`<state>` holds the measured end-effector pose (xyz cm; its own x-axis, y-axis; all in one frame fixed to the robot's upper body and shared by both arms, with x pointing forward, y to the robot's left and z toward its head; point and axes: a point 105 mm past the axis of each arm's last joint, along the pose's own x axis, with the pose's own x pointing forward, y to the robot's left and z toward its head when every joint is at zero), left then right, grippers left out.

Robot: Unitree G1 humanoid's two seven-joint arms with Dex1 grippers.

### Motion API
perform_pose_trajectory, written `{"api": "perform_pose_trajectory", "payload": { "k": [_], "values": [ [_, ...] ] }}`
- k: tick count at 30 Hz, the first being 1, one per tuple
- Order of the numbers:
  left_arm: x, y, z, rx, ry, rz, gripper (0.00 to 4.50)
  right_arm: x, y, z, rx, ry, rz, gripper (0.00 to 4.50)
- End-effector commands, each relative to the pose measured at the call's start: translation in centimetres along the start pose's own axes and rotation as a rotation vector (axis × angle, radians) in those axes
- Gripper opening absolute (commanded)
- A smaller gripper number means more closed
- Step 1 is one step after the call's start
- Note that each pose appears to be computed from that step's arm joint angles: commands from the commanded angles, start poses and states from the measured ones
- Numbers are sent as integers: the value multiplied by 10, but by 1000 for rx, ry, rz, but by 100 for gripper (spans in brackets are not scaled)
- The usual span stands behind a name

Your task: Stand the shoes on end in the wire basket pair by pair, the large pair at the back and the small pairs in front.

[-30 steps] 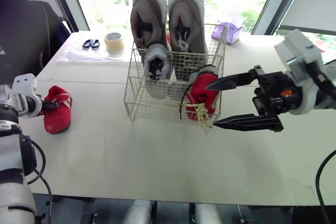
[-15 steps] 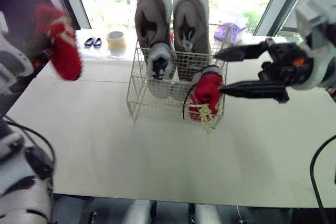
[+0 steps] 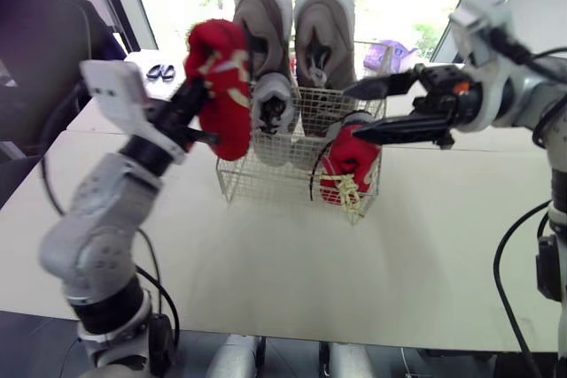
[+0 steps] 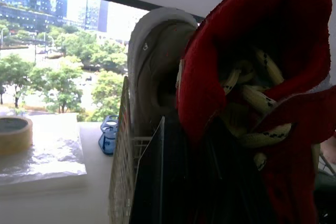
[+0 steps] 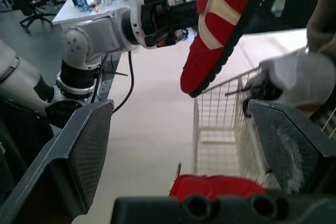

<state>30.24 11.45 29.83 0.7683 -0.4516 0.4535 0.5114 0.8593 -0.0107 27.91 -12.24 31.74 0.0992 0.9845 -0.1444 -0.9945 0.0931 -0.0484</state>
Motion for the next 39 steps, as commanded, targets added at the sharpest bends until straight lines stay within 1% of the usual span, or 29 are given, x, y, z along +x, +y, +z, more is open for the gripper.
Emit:
{"api": "perform_pose_trajectory", "payload": {
  "k": [1,3,5,8,9,11,12,14,16,18,20,22,24,28,31,33,34,37,39],
  "values": [
    [10,-3,5,75,-99,6,4,-11,16,16,-26,-40,-26,450],
    [15,-2,-4,111,-107,7,4,-11,23,6,11,-5,-51,450],
    [19,-5,-11,113,-115,3,4,-16,27,0,34,20,-78,450],
    [18,-11,-19,157,-113,-18,4,-29,30,5,51,12,-133,450],
    [17,-13,-23,144,-108,-19,4,-33,31,10,54,1,-146,450],
    [12,-17,-35,93,-84,-7,4,-34,34,14,55,-11,-154,450],
    [9,-18,-41,91,-73,4,4,-34,35,15,62,-17,-152,450],
    [3,-20,-53,147,-56,21,4,-30,36,11,76,-19,-147,450],
    [-3,-15,-66,163,-29,74,4,-28,36,9,83,-21,-149,450],
    [-8,-15,-81,203,5,74,4,-29,36,10,86,-30,-154,450],
    [-12,-18,-92,206,27,64,4,-29,36,11,87,-37,-158,450],
    [-15,-17,-104,127,64,86,4,-29,35,12,89,-42,-158,450],
    [-16,-14,-109,81,77,114,4,-28,35,12,89,-44,-158,450],
    [-19,-9,-111,66,96,142,4,-28,36,11,92,-47,-159,450],
    [-28,-5,-120,15,156,161,4,-29,36,7,96,-47,-168,450],
    [-31,-5,-123,21,198,152,4,-30,35,7,97,-56,-175,450],
    [-32,-6,-121,31,198,138,4,-30,35,6,98,-58,-177,450],
    [-35,-8,-113,6,189,117,122,-30,34,3,99,-58,-182,450],
    [-38,-9,-109,16,208,96,214,-30,34,2,99,-61,-184,450]
  ]
}}
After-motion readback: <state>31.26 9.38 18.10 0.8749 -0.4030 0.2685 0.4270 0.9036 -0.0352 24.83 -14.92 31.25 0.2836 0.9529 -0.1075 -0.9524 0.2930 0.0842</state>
